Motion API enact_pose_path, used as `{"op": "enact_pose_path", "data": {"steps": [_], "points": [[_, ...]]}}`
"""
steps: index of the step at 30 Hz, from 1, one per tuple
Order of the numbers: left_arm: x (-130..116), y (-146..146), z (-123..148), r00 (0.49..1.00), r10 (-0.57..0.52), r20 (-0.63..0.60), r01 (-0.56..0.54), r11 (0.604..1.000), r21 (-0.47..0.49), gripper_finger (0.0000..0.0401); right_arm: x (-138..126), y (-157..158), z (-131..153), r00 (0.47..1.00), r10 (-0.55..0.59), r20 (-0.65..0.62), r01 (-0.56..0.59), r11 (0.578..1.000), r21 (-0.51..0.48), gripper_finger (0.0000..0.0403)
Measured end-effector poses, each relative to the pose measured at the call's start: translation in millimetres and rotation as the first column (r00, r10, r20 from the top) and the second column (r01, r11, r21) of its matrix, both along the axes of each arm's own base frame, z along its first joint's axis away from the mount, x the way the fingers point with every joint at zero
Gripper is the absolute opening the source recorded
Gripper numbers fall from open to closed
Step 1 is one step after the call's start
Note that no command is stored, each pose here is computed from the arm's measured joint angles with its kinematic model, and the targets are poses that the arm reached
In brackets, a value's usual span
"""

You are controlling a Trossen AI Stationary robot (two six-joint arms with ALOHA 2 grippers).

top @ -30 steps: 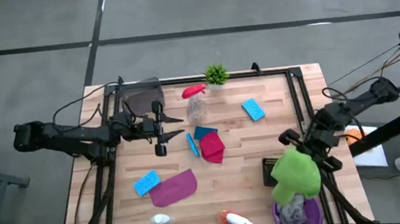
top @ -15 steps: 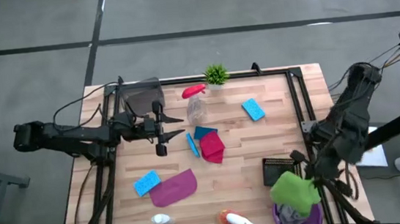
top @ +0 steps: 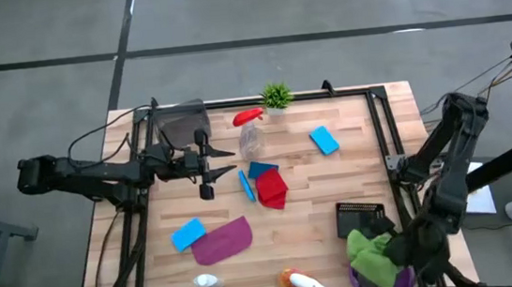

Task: Pick & Place Kitchen Items
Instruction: Put the green towel into the purple bucket

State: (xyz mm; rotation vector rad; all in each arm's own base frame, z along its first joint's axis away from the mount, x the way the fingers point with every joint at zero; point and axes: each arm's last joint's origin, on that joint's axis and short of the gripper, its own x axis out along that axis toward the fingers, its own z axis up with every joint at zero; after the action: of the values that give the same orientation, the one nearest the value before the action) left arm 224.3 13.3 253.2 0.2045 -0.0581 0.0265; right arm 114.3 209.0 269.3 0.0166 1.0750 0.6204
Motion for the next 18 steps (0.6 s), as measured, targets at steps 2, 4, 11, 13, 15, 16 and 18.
{"op": "enact_pose_path", "data": {"steps": [2,4,11,13,15,16,18], "points": [[0,0,0,1.0,0.002,0.003,-0.002,1.0,0.001,0.0156,3,6,-8,0.999,-0.003,-0.048,0.002,1.0,-0.018,0.0018],[0,0,0,1.0,0.005,0.003,-0.005,1.0,0.003,0.0156,6,11,-15,0.996,-0.011,-0.092,0.008,0.999,-0.039,0.0018],[0,0,0,1.0,0.007,0.003,-0.007,1.0,0.003,0.0156,19,18,-24,0.983,-0.089,-0.163,0.07,0.99,-0.12,0.0018],[0,1,0,1.0,0.012,0.003,-0.012,1.0,0.003,0.0156,22,19,-22,0.976,-0.124,-0.177,0.1,0.985,-0.138,0.0018],[0,1,0,1.0,0.014,0.003,-0.014,1.0,0.006,0.0156,24,19,-20,0.969,-0.158,-0.188,0.126,0.977,-0.174,0.0018],[0,1,0,1.0,0.016,0.003,-0.016,1.0,0.007,0.0156,25,19,-18,0.966,-0.173,-0.19,0.135,0.971,-0.198,0.0018],[0,1,0,1.0,0.021,0.003,-0.021,1.0,0.008,0.0156,26,19,-15,0.961,-0.193,-0.196,0.146,0.961,-0.234,0.0018]]}}
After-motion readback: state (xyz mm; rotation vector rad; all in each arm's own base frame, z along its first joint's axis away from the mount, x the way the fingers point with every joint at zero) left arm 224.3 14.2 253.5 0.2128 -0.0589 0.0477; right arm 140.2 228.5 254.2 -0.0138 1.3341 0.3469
